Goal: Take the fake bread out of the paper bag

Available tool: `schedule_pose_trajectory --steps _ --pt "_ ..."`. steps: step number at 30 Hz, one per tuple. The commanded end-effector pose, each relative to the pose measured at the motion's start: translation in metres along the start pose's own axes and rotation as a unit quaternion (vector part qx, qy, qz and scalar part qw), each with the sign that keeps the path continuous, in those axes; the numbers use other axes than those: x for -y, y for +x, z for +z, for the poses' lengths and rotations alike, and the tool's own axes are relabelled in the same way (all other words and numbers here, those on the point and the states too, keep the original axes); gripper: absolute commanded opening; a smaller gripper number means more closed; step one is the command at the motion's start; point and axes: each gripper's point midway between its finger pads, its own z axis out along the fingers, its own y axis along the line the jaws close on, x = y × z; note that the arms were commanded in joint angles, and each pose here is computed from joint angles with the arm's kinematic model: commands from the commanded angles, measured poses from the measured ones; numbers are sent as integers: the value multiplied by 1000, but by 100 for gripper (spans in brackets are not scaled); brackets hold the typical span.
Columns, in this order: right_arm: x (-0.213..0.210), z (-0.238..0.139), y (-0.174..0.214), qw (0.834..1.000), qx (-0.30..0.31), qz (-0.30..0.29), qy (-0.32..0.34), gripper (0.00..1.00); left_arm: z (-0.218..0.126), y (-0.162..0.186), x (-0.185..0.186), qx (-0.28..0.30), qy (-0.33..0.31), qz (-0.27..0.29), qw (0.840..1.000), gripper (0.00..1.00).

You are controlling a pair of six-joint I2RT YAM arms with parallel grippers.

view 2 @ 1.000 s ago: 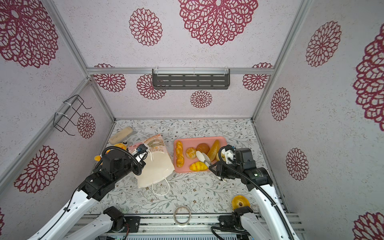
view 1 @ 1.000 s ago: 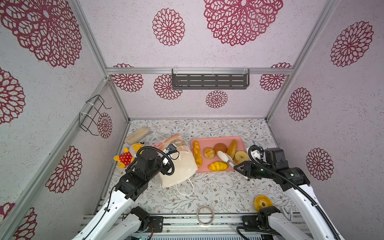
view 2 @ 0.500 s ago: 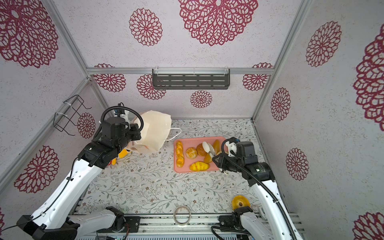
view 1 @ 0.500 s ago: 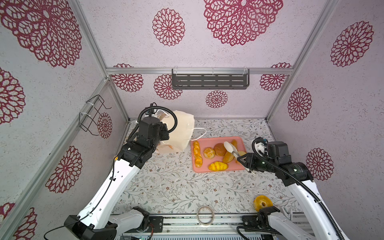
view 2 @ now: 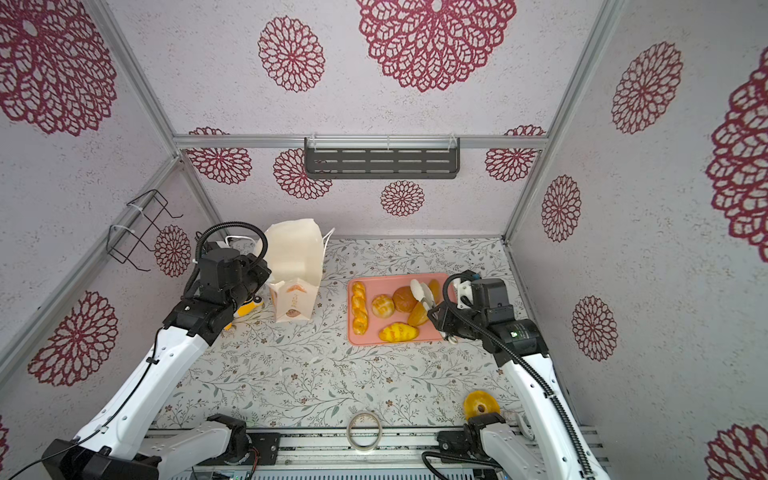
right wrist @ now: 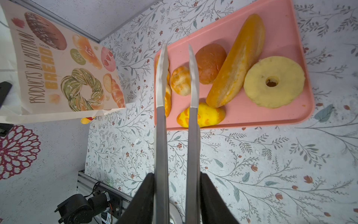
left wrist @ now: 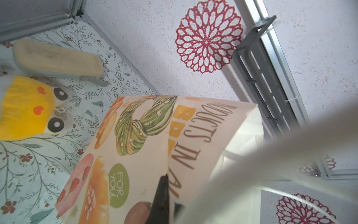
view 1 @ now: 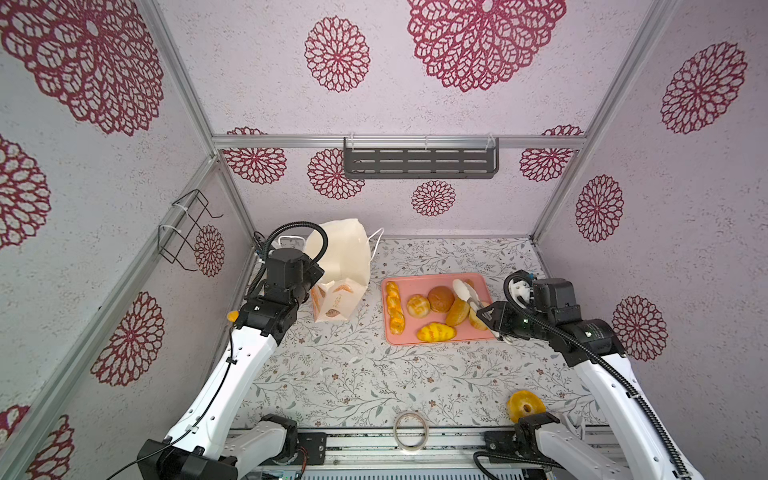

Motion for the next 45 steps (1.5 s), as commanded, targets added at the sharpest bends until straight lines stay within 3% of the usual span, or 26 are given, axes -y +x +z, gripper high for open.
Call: schedule_pose_trajectory --steps 1,10,14,22,26,28,35,45 --pt "1 -4 -4 1000 17 -9 4 38 3 -7 14 -3 53 -63 997 0" --pt "9 -5 4 1000 11 -7 18 38 19 12 -1 -57 61 -84 993 0" --pt "10 -6 5 1000 12 -6 20 38 23 23 -20 -74 34 -80 993 3" --pt "14 -7 6 999 14 -5 30 38 28 28 -36 -87 8 -57 994 44" --pt "18 -9 3 999 21 -9 45 38 26 27 -42 -92 0 -54 994 75" --pt "22 -10 -2 998 33 -10 60 38 22 25 -44 -91 -3 -49 995 99" --pt "40 -2 -28 992 53 -23 116 38 -6 27 -59 -98 -29 -11 995 97" --pt "41 11 -39 991 48 -24 119 38 -46 47 -85 -122 -38 28 991 97"
